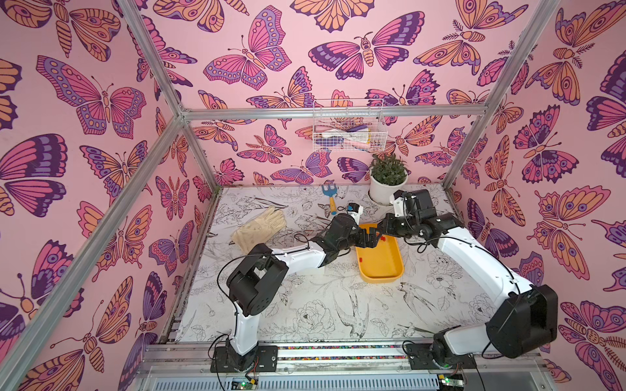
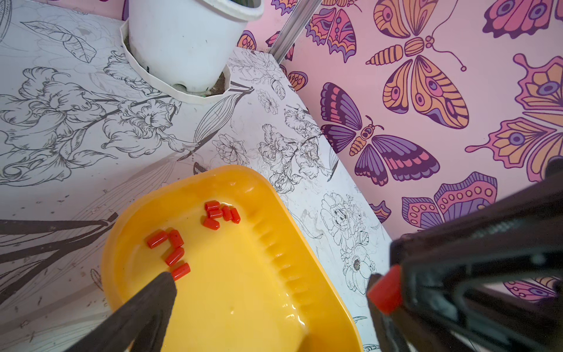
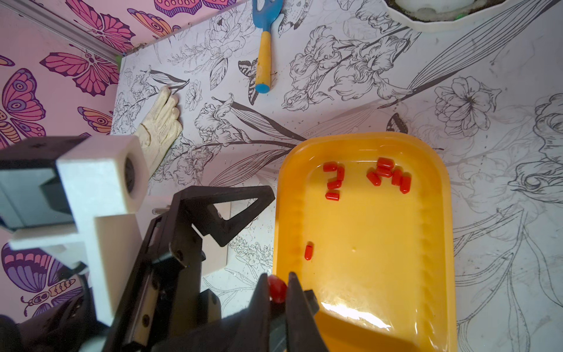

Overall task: Cover the protruding screws with screw protection sleeves
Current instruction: Pick up the screw protection sleeve from the storage box, then attach the screw protection sleeve to the screw.

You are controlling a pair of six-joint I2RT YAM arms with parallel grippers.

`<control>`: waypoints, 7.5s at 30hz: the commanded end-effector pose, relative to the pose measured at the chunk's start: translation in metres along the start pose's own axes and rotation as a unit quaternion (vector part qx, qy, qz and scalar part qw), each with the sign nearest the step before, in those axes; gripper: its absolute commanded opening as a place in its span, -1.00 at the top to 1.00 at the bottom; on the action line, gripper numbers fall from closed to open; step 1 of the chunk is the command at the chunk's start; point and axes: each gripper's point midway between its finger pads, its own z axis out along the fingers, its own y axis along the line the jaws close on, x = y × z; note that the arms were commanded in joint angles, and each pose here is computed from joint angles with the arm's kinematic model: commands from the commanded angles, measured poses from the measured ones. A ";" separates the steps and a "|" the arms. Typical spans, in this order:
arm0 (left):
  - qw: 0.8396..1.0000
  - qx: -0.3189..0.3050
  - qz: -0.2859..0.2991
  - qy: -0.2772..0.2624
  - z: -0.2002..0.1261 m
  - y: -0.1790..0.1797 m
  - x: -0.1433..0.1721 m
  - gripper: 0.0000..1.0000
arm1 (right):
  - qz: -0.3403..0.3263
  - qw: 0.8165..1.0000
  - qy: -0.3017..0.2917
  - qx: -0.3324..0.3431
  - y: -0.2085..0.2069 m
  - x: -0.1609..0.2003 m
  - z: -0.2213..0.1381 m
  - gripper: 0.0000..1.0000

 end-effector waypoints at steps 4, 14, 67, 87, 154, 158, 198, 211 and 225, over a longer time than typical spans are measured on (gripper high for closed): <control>1.000 0.006 0.004 -0.016 0.001 -0.002 -0.011 -1.00 | 0.003 1.000 0.001 -0.005 0.001 0.004 -0.006 0.73; 1.000 0.010 0.002 -0.012 -0.001 -0.003 -0.008 -1.00 | 0.000 1.000 -0.004 -0.002 0.000 0.002 -0.008 0.74; 0.987 -0.153 -0.036 -0.021 -0.208 0.079 -0.065 -1.00 | -0.092 0.994 0.014 0.065 0.018 -0.009 0.001 0.75; 0.980 -0.179 -0.083 -0.039 -0.242 0.126 -0.055 -1.00 | -0.180 0.982 0.052 0.030 0.109 -0.001 0.045 0.75; 0.981 -0.157 -0.110 -0.021 -0.223 0.153 -0.049 -1.00 | -0.221 0.966 0.138 -0.006 0.163 0.049 0.128 0.75; 0.981 -0.156 -0.112 -0.020 -0.222 0.153 -0.049 -1.00 | -0.220 0.965 0.140 -0.006 0.163 0.050 0.129 0.75; 0.981 -0.155 -0.113 -0.023 -0.224 0.153 -0.050 -1.00 | -0.225 0.963 0.149 0.004 0.156 0.057 0.133 0.75; 0.981 -0.156 -0.113 -0.023 -0.224 0.153 -0.050 -1.00 | -0.224 0.963 0.152 0.005 0.154 0.060 0.136 0.75; 0.981 -0.155 -0.114 -0.023 -0.224 0.152 -0.050 -1.00 | -0.223 0.962 0.155 0.005 0.153 0.061 0.137 0.75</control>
